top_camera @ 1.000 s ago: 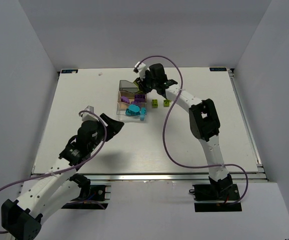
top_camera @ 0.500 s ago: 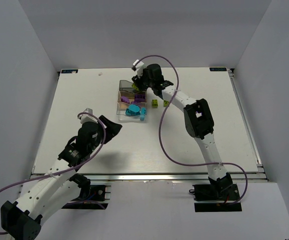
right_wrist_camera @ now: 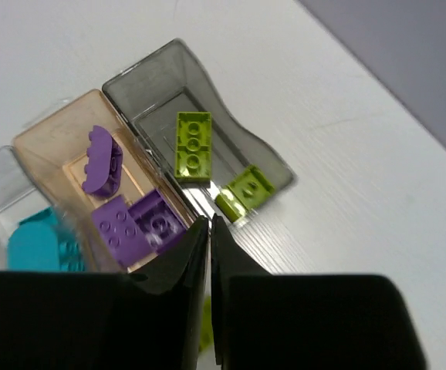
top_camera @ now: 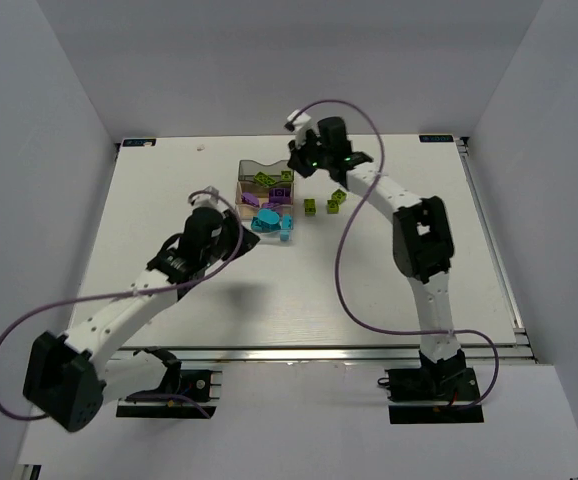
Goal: Sort the legos into containers by color
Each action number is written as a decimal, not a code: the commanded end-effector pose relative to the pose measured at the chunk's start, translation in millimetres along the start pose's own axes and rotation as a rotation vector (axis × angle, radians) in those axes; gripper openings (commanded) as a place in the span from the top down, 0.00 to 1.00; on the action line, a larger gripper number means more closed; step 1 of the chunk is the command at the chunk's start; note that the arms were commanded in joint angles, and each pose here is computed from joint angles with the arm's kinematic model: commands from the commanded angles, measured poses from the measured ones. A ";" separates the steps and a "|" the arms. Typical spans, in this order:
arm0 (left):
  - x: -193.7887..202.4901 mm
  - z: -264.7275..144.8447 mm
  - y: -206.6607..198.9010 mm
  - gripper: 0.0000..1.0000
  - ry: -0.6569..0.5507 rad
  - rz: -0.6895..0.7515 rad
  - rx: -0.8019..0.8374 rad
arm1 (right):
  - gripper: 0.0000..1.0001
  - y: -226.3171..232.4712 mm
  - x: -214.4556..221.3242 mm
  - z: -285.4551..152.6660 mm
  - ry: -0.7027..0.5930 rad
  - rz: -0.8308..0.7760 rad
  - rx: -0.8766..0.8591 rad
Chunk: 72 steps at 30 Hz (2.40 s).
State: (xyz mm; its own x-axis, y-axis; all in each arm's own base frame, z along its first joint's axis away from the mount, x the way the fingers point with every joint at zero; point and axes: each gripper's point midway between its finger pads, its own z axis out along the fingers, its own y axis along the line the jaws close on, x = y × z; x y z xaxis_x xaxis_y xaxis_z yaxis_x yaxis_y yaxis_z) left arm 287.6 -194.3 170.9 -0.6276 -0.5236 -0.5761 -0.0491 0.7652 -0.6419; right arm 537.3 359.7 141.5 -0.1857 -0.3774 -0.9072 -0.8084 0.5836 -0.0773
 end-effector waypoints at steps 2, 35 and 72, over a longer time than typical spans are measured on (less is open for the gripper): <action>-22.9 26.3 -67.3 0.63 0.030 0.155 0.156 | 0.87 -44.4 -84.8 -124.2 -0.169 0.072 -0.007; 4.1 277.5 -72.7 0.31 0.061 0.597 -0.320 | 0.24 -52.1 65.3 -268.7 -0.022 0.384 0.048; -105.0 219.0 -125.3 0.95 -0.101 0.396 -0.110 | 0.97 -30.0 70.3 -265.0 0.020 0.423 -0.056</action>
State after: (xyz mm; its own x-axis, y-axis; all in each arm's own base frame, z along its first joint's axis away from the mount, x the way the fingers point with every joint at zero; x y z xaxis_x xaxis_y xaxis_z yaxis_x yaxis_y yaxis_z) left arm 517.2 -354.2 185.7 -0.5486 -0.1504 -0.8225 0.1551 0.9483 -0.2768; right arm 402.3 118.2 184.6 -0.5232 -0.1086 -0.8453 -0.6595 0.6798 0.3209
